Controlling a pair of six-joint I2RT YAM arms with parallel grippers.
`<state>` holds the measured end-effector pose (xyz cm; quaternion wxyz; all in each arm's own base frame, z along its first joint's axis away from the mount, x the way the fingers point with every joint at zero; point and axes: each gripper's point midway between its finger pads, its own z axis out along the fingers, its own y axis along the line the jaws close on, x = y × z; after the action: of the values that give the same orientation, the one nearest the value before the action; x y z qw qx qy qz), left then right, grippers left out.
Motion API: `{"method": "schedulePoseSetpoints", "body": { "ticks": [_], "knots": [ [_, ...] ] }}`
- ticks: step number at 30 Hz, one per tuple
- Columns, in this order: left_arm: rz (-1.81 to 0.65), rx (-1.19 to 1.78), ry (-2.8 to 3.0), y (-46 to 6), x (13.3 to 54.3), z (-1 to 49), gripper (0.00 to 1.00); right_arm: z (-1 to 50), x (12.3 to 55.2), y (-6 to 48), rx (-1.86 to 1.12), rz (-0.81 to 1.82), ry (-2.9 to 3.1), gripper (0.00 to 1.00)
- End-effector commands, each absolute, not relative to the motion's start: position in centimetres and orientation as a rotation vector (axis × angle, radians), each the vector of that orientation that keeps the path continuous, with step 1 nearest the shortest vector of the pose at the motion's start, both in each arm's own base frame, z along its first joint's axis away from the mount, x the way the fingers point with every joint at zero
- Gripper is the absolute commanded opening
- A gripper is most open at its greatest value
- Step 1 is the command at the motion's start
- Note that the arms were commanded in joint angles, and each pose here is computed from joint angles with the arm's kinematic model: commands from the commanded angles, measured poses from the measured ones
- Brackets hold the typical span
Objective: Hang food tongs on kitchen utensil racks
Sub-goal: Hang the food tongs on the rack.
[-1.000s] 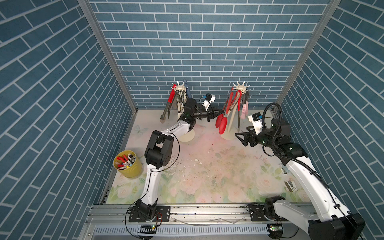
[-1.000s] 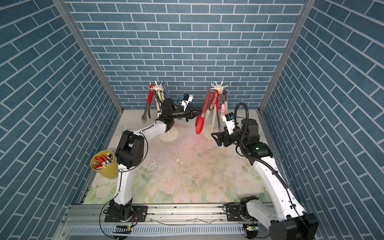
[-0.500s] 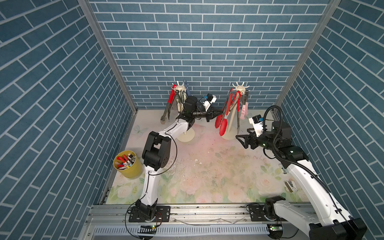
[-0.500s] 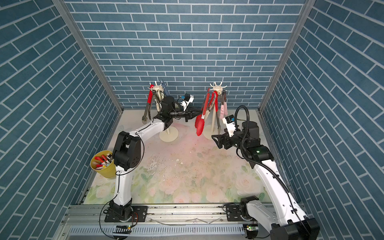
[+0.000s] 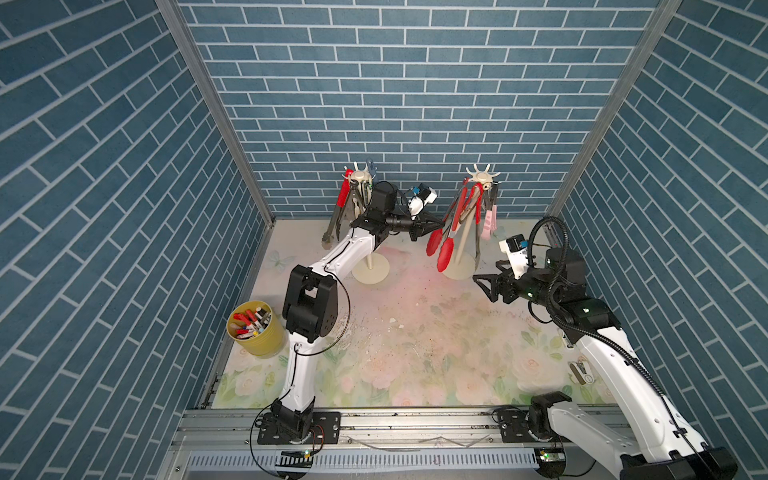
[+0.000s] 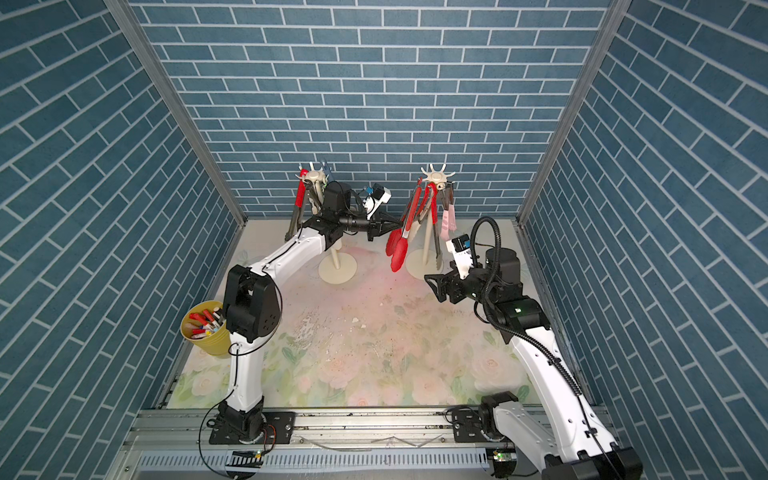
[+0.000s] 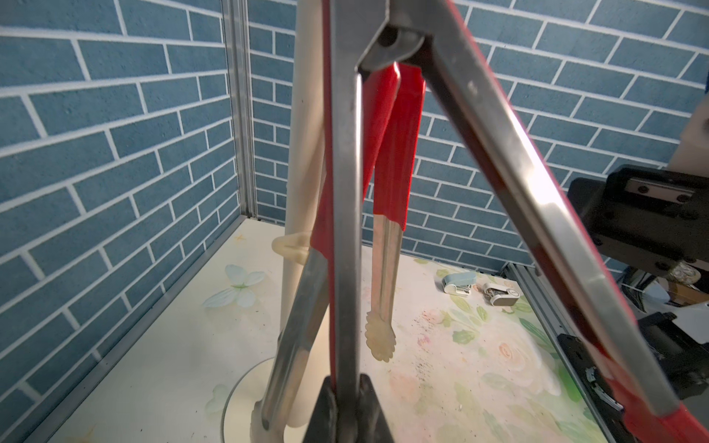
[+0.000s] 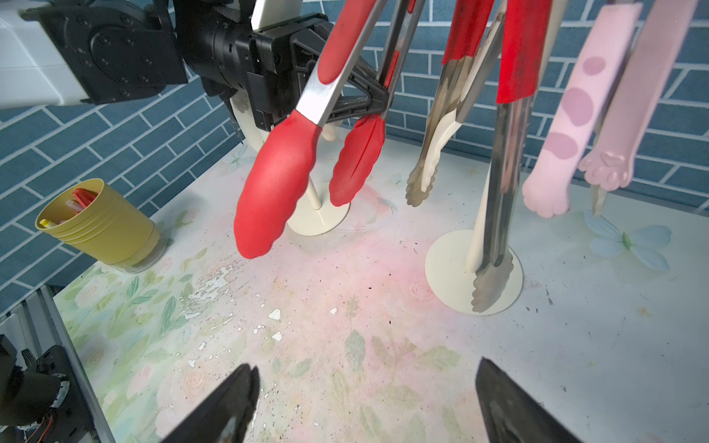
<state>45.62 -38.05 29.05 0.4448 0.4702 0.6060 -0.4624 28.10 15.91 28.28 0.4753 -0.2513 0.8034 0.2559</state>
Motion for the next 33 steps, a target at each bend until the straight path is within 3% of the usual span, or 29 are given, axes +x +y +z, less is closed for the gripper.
{"method": "schedulePoseSetpoints", "body": {
  "ticks": [1,19,22,25,27,33],
  "knots": [
    [-1.152,1.242,1.479,-38.0,44.1,30.5,0.0,27.8,27.5,15.7,-0.635,0.608,1.967,0.89],
    [-1.177,1.263,1.542,-37.5,43.5,29.7,0.0,28.2,26.4,15.3,-0.615,0.616,1.963,0.89],
    [-1.164,1.248,1.566,-37.5,43.7,29.1,0.08,28.2,26.3,15.1,-0.61,0.608,1.963,0.89],
    [-1.14,1.209,1.571,-37.3,44.2,29.3,0.32,28.3,26.3,15.1,-0.604,0.604,1.962,0.89],
    [-1.115,1.182,1.566,-37.0,44.6,29.9,0.41,28.6,26.5,15.1,-0.602,0.603,1.955,0.9],
    [-1.067,1.124,1.544,-36.3,44.8,31.8,0.59,29.5,27.2,15.3,-0.593,0.609,1.945,0.9]
  ]
}}
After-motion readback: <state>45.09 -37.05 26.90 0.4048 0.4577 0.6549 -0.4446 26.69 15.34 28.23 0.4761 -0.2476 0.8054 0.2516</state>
